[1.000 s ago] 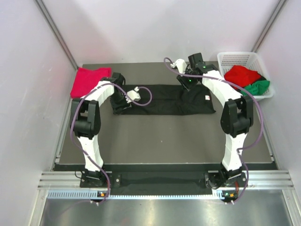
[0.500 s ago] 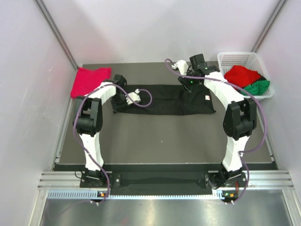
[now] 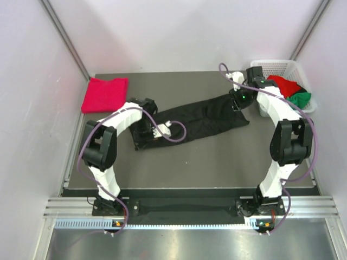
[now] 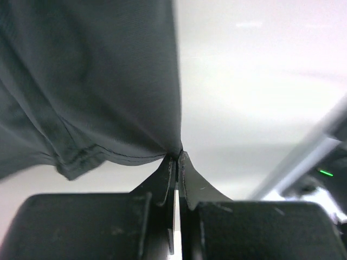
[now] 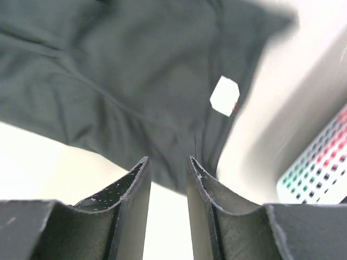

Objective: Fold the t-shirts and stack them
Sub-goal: Fold the tshirt

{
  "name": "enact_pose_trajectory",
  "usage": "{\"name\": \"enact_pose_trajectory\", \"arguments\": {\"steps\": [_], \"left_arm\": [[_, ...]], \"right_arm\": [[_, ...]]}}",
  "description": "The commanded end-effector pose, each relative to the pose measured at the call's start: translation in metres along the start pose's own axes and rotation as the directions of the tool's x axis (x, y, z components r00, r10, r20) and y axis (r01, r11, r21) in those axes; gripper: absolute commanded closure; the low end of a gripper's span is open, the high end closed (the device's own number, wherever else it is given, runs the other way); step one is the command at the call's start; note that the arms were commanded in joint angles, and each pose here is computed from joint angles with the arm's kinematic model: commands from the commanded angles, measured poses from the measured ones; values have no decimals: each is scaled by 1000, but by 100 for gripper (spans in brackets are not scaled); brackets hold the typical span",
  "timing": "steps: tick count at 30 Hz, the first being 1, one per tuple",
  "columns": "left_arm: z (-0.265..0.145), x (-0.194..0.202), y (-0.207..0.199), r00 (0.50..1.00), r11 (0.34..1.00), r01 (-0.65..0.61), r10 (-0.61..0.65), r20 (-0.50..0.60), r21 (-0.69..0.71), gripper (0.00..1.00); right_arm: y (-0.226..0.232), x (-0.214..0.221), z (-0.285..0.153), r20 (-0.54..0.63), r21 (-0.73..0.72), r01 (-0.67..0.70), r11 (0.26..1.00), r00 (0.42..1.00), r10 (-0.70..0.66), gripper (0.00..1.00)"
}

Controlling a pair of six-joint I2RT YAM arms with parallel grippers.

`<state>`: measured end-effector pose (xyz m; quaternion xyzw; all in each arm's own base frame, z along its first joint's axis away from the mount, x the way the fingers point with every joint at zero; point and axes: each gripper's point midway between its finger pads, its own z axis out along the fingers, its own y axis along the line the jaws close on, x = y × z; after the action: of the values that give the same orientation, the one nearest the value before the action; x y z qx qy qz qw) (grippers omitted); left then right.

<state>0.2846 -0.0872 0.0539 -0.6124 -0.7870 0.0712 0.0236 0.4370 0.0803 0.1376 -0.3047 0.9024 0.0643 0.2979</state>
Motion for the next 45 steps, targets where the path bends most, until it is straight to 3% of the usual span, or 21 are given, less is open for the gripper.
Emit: {"name": "enact_pose_trajectory", "arguments": {"steps": [1, 8, 16, 26, 27, 29, 32, 34, 40, 45], "left_arm": [[-15, 3, -70, 999, 987, 24, -18, -40, 161, 100], [-6, -20, -160, 991, 933, 41, 9, -137, 358, 100], [9, -54, -210, 981, 914, -66, 133, -140, 401, 100], [22, -101, -227, 968, 887, -176, 235, -90, 427, 100], [25, -105, -227, 968, 885, -173, 234, -92, 431, 100], [27, -123, -224, 972, 890, -184, 228, -58, 418, 100], [30, -141, -226, 974, 880, -188, 224, -33, 436, 100], [32, -152, -225, 975, 882, -188, 220, -25, 433, 100], [35, -170, -230, 977, 863, -186, 215, -8, 469, 100], [36, -173, -235, 974, 862, -200, 227, -1, 465, 100]], "right_arm": [[7, 0, -2, 16, -58, -67, 996, 998, 68, 68], [24, 21, 19, -39, -154, -81, 985, 996, 76, 68], [26, 50, 67, -108, -165, -155, 974, 984, 138, 69], [12, 35, 121, -204, -111, -178, 978, 967, 153, 69], [8, 15, 122, -176, -108, -156, 982, 975, 136, 69], [13, 28, 141, -254, -121, -176, 977, 957, 141, 69], [9, 16, 159, -250, -110, -168, 980, 959, 137, 69], [9, 7, 168, -230, -109, -148, 983, 966, 120, 74], [15, -9, 163, -198, -95, -118, 988, 975, 97, 71], [11, 6, 134, -204, -72, -121, 990, 973, 105, 72]]}}
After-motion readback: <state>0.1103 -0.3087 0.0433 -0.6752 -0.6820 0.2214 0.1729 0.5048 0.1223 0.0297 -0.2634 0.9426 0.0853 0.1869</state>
